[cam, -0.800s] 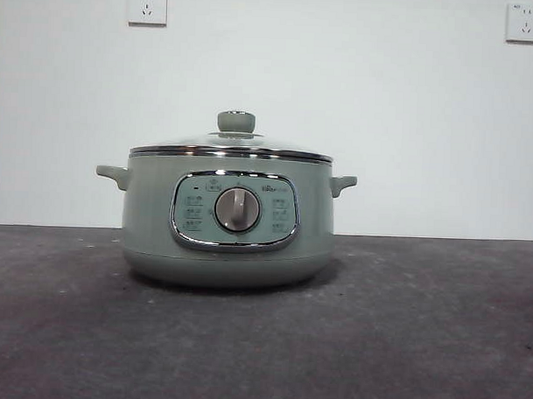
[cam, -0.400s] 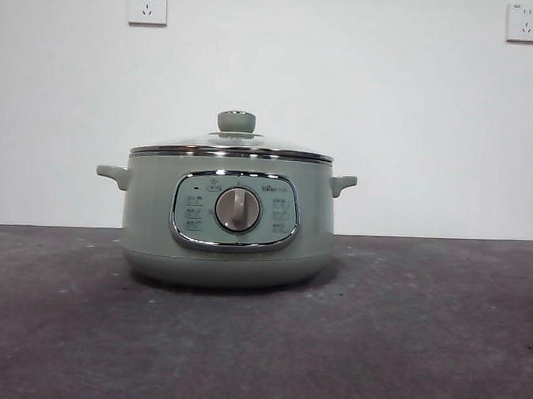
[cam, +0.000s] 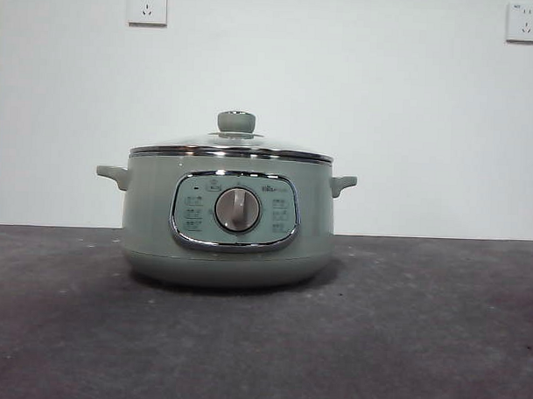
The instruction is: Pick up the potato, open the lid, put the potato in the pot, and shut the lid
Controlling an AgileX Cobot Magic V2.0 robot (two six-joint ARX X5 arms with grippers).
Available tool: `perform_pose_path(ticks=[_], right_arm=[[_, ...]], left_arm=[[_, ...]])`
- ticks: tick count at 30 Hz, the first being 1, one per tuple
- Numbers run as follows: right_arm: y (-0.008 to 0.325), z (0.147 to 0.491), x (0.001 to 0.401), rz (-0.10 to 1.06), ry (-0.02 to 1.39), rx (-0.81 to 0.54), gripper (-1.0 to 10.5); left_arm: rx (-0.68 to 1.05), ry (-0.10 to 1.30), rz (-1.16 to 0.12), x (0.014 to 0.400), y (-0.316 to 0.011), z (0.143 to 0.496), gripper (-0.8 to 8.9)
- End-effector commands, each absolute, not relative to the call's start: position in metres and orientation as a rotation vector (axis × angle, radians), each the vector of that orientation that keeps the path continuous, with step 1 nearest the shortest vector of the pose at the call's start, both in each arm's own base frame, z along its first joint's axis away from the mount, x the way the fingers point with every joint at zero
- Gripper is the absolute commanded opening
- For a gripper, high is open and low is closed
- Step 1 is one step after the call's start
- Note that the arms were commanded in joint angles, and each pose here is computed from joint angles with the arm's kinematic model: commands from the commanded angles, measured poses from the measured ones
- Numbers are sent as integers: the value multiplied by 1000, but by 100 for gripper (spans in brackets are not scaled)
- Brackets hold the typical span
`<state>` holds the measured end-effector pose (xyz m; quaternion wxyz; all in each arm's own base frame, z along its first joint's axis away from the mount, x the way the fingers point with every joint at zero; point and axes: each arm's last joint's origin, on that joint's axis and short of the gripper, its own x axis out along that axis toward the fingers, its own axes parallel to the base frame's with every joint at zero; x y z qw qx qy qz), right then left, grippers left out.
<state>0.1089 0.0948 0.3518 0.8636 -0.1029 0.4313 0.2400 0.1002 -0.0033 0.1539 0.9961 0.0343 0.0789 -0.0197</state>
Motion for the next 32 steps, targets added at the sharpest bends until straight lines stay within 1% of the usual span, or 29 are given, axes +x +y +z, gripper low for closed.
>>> perform_pose_path(ticks=[1,2,4,5,7,9,11,15,18,22,25,29,32], right_arm=[[87,353,106,454,872,-199,-16],[82,354,105,444,856,-200,-16],[74,354,106,453,772,-307,-16],[69,353,106,451,715,-316,-16],[60,346,106,428,585,-277,-16],[48,330,105,365,456,-229,-16],[35,309,100,276,352,-190,-16],[15,258,90,101,202,-136,-16],[6,220,85,4,176,-90,-16],[-1,184,85,-78,196,-38,-16],[-4,169,87,-104,233,-33,-16],[-4,153,90,-104,280,-38,-16],[-4,154,91,-82,255,-71,-15]], left_arm=[[62,174,-35,101,-3,150,-3],[62,179,-35,101,-3,150,-3],[62,187,-35,102,-3,149,-3],[62,192,-35,102,-3,148,-3],[63,198,-36,102,-3,148,-3],[63,205,-36,102,-3,147,-3],[63,216,-36,103,-3,147,-3],[63,237,-37,104,-3,145,-3],[63,254,-37,105,-3,143,-3],[63,272,-38,105,-3,142,-3],[64,286,-38,106,-3,141,-3],[64,308,-39,107,-3,139,-3],[64,321,-39,107,-3,138,-3]])
